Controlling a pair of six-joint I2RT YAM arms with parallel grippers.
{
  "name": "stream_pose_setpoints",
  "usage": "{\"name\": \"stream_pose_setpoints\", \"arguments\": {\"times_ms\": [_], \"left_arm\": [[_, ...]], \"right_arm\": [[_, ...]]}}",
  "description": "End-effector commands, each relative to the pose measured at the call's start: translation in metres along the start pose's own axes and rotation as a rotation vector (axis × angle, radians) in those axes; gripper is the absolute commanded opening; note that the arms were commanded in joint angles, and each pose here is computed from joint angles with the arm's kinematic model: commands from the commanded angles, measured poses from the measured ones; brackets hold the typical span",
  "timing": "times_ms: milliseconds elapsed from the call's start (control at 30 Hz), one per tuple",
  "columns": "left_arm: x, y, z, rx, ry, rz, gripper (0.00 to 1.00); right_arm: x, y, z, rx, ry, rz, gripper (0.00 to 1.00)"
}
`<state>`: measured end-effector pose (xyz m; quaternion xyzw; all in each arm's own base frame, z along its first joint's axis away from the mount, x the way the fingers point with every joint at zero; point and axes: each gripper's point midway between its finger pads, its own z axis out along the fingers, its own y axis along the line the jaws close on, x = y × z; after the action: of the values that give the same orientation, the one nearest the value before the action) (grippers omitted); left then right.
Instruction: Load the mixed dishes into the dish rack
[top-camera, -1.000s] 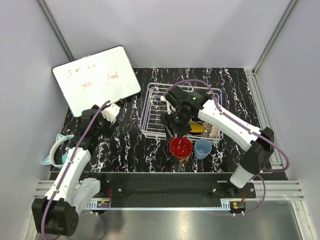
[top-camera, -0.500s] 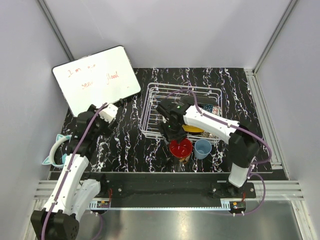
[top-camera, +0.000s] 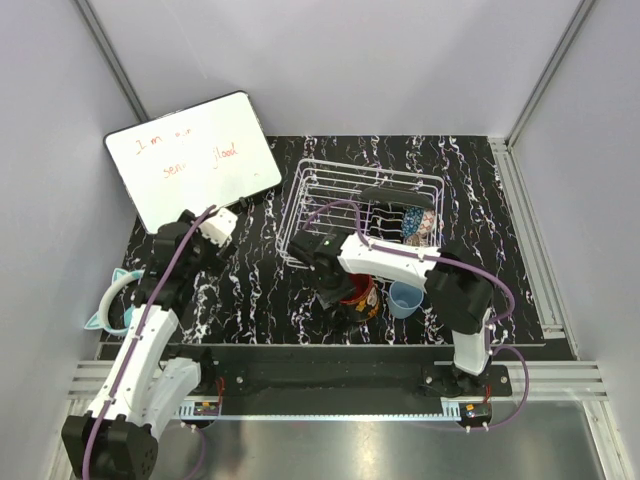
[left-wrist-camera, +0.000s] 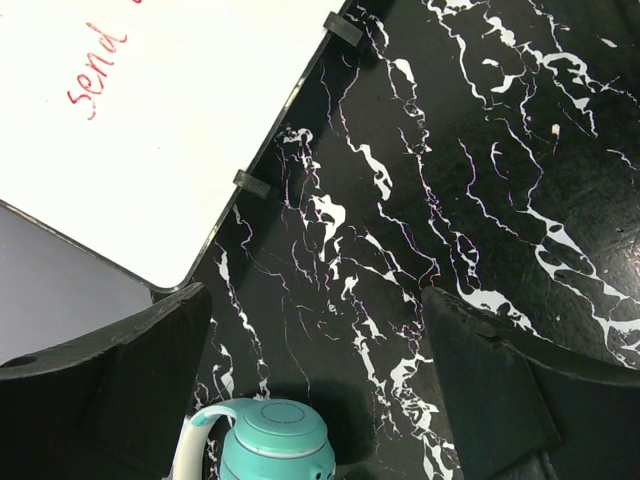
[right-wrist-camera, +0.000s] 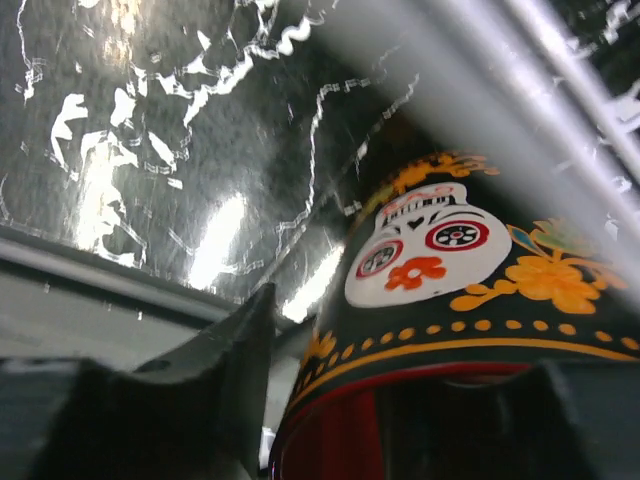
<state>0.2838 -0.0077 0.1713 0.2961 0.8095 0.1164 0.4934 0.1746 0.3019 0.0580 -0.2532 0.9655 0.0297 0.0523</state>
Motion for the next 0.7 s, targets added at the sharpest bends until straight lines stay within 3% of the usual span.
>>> {"name": "stream_pose_setpoints", "arguments": {"times_ms": [0, 267, 400, 667], "left_arm": [[-0.014, 0.003, 0.001, 0.003, -0.040, -0.012, 0.92], [-0.014, 0.002, 0.003, 0.016, -0.036, -0.011, 0.92], [-0.016, 0.001, 0.002, 0.024, -0.036, -0.017, 0.91], [-0.035, 0.011, -0.025, 0.007, -0.065, -0.079, 0.93]], "right_arm": [[-0.009, -0.009, 0.029, 0.070, -0.061, -0.024, 0.42], [-0.008, -0.004, 0.014, 0.046, -0.121, -0.066, 0.23], [-0.019, 0.002, -0.014, 0.017, -0.190, -0.092, 0.00], [-0.051, 0.037, -0.118, -0.169, -0.458, -0.144, 0.00]]}}
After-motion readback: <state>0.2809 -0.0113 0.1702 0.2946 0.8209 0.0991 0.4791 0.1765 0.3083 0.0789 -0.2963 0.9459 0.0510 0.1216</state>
